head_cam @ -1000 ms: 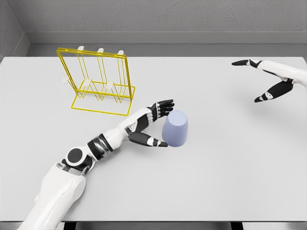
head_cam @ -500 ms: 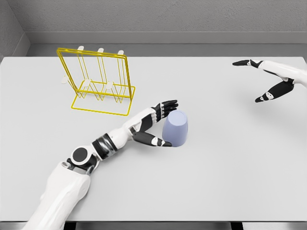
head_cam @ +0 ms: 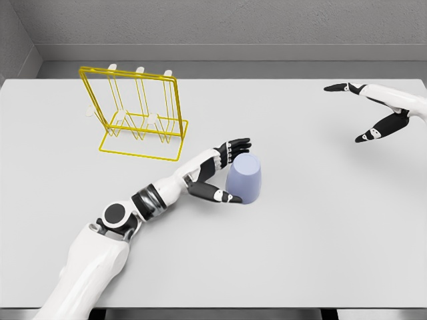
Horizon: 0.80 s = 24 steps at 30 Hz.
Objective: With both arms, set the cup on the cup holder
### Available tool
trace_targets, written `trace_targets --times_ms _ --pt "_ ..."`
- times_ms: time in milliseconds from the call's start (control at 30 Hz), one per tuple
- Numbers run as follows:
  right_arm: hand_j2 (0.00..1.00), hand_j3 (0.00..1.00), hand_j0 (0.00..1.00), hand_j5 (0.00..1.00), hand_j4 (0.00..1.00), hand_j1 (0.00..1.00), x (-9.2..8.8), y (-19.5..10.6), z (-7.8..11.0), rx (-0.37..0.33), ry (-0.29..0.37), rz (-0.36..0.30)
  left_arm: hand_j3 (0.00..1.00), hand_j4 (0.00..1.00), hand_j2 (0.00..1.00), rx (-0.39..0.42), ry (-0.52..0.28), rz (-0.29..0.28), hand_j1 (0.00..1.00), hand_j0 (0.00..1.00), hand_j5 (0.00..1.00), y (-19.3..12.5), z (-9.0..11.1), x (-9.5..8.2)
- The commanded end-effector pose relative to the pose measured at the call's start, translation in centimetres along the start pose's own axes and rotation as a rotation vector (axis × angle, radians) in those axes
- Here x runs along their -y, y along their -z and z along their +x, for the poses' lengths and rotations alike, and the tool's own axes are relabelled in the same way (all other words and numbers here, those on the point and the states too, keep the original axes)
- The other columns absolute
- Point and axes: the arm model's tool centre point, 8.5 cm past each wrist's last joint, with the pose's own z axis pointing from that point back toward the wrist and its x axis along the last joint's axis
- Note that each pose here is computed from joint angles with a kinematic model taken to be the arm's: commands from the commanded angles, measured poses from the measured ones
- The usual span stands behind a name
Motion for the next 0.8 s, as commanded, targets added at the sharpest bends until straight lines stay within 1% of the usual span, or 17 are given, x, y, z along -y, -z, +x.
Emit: trace_targets --times_ms 0,100,400,467,700,733,767 --pt "1.00 1.00 1.00 1.00 1.00 1.00 0.10 -0.05 0.01 0.001 0.006 -0.006 1.00 1.00 1.00 0.003 -0.006 0.002 1.00 1.00 1.00 0.00 -0.03 -0.01" --pt "1.00 1.00 1.00 1.00 1.00 1.00 0.10 -0.05 0.01 0.001 0.006 -0.006 1.00 1.00 1.00 0.008 -0.011 -0.001 1.00 1.00 1.00 0.27 0.01 0.24" --pt "1.00 1.00 1.00 1.00 1.00 1.00 0.10 -0.05 0.01 0.001 0.006 -0.006 1.00 1.00 1.00 0.007 -0.010 -0.001 1.00 1.00 1.00 0.28 0.00 0.25" --pt "1.00 1.00 1.00 1.00 1.00 1.00 0.15 -0.07 0.02 0.001 0.006 -0.007 1.00 1.00 1.00 0.005 -0.011 -0.013 1.00 1.00 1.00 0.43 -0.11 0.61" --pt "1.00 1.00 1.00 1.00 1.00 1.00 0.15 -0.07 0.02 0.001 0.006 -0.007 1.00 1.00 1.00 0.011 -0.014 -0.016 1.00 1.00 1.00 0.69 -0.03 0.78" --pt "1.00 1.00 1.00 1.00 1.00 1.00 0.15 -0.07 0.02 0.001 0.006 -0.007 0.95 0.95 0.95 0.010 -0.015 -0.014 0.95 0.95 0.95 0.63 -0.07 0.77" --pt "1.00 1.00 1.00 1.00 1.00 1.00 0.15 -0.07 0.02 0.001 0.006 -0.007 0.79 0.79 0.79 0.011 -0.016 -0.014 0.79 0.79 0.79 0.63 -0.06 0.77"
